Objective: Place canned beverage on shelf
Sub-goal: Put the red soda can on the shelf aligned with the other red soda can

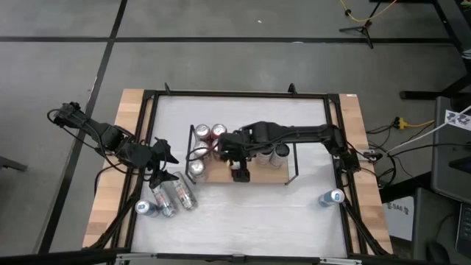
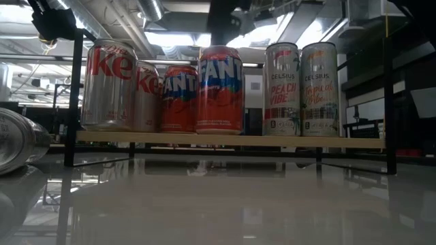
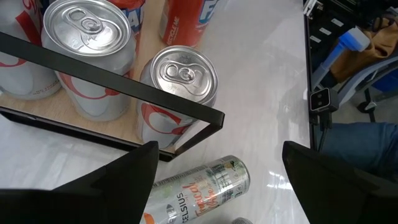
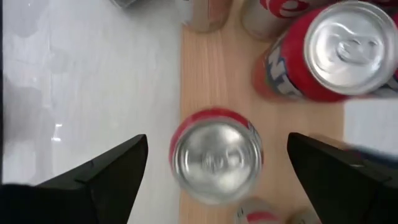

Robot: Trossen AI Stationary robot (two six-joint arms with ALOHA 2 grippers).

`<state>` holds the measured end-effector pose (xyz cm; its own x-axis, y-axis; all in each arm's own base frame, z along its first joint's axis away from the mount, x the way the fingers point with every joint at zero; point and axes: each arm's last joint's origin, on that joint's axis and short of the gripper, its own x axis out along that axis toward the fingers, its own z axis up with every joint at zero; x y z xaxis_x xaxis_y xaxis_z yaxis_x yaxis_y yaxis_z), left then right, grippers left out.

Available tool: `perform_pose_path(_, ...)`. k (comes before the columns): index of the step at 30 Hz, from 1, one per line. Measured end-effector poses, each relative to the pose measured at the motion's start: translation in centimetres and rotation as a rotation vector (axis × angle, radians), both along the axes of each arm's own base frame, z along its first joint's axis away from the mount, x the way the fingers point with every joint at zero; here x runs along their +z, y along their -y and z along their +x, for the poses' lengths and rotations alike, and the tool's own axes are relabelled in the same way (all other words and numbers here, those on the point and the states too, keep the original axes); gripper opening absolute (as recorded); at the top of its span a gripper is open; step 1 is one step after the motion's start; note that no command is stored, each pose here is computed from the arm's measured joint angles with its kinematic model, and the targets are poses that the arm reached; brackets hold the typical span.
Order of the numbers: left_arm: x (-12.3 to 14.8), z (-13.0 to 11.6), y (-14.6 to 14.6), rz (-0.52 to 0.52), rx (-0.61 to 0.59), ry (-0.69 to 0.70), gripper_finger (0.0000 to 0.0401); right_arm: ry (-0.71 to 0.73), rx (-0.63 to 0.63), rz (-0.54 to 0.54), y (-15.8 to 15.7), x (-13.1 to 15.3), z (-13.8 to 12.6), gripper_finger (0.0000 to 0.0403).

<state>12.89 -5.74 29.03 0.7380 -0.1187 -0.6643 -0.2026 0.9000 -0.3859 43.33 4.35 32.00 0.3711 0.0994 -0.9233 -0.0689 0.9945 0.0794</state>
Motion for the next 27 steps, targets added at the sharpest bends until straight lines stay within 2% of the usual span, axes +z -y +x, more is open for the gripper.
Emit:
perform_pose_path(5,0.0,0.0,0.0,0.0,0.0,0.0,0.0336,-0.006,0.015,-0.059,-1.2,2.7,-1.4,0.0381)
perform_pose_path(9,0.0,0.0,0.0,0.006,0.006,0.003,0.0336,-0.019,0.035,-0.134,-2.6,3.7,-3.0,0.0381)
perform_pose_path(16,0.1,0.1,-0.2,0.05,0.061,0.026,0.0336,-0.043,0.074,-0.143,-3.5,6.7,-6.8,0.0381)
perform_pose_path(21,0.1,0.1,-0.4,0.092,0.11,0.047,0.0336,0.059,0.072,-0.141,-3.0,10.1,-9.8,0.0381)
perform_pose_path(24,0.1,0.1,-0.5,0.114,0.136,0.058,0.0336,0.132,0.038,-0.184,-2.3,12.2,-11.9,0.0381)
perform_pose_path(27,0.1,0.1,-0.6,0.123,0.147,0.062,0.0336,0.163,-0.039,-0.237,-1.6,13.1,-13.9,0.0381)
